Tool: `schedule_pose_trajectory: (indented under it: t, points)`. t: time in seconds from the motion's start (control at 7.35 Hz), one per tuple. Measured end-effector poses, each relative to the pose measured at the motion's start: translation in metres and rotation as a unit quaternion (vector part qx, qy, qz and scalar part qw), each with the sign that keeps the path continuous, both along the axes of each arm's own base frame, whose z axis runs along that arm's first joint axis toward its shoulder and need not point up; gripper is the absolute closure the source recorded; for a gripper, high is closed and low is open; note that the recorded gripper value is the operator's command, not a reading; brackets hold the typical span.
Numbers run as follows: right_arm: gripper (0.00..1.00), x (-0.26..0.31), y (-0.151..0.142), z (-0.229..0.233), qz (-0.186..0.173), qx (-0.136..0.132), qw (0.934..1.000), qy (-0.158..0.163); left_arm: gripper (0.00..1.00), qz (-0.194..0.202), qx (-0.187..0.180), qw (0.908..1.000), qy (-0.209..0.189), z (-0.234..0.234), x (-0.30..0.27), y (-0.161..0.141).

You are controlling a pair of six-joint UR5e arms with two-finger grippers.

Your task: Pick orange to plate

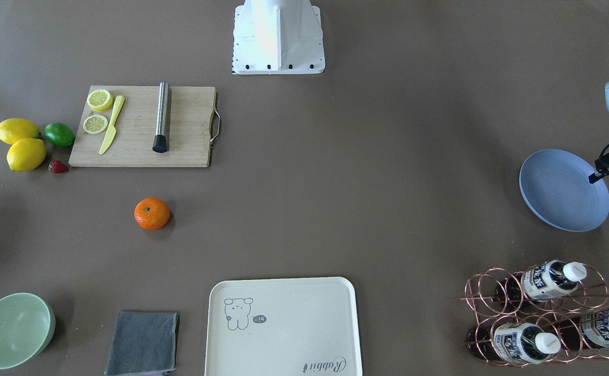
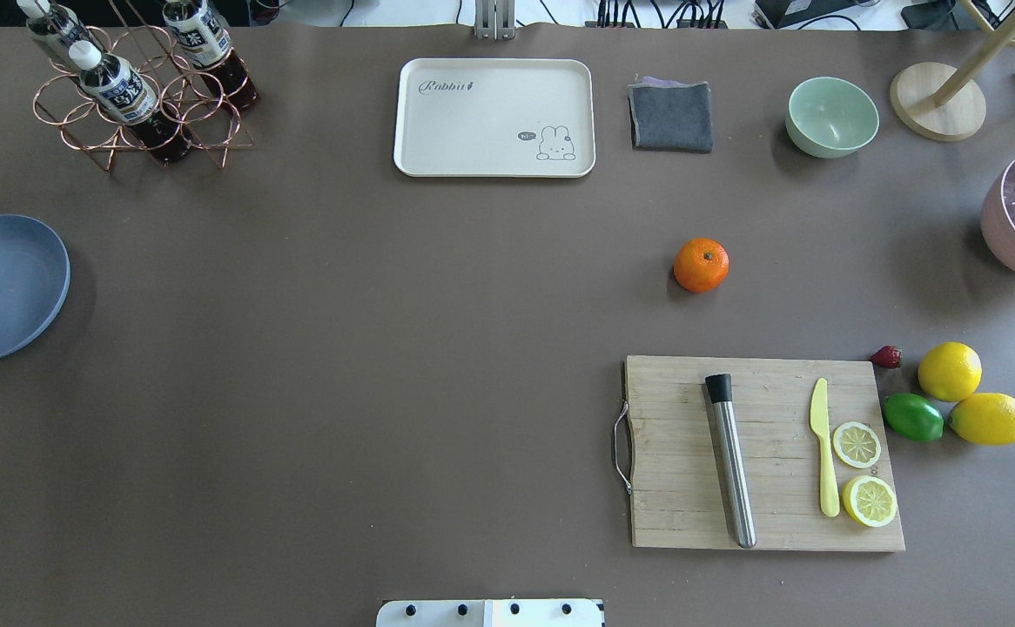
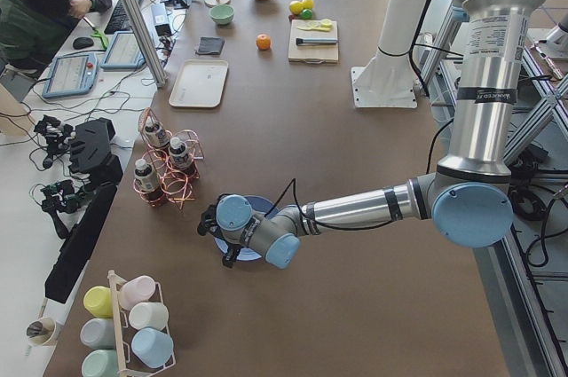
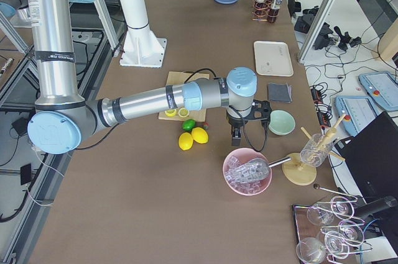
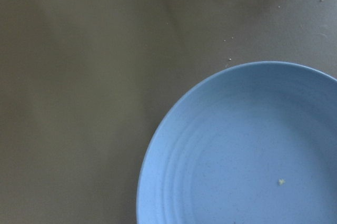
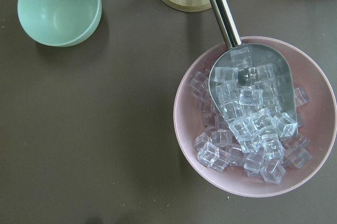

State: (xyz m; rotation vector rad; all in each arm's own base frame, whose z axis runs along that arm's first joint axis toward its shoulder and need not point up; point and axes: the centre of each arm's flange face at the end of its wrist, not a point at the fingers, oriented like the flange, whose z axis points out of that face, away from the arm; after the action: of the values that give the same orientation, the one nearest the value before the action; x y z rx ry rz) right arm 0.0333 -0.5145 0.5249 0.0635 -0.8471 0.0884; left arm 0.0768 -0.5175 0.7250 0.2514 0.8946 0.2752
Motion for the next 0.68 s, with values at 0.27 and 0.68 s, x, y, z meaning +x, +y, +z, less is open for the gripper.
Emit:
schedule_pose_trajectory:
  t: [0.27,0.68]
  points:
    - [0.0,-0.001,-0.002,-0.002,-0.001,0.002,1.0,0.001,0.03,0.01,-0.012,0.9999,-0.003,0.011,0.011,0.003]
    - [0.0,-0.002,-0.003,-0.003,-0.001,0.003,1.0,0.004,0.34,0.017,-0.025,0.9995,-0.007,0.023,0.017,0.006]
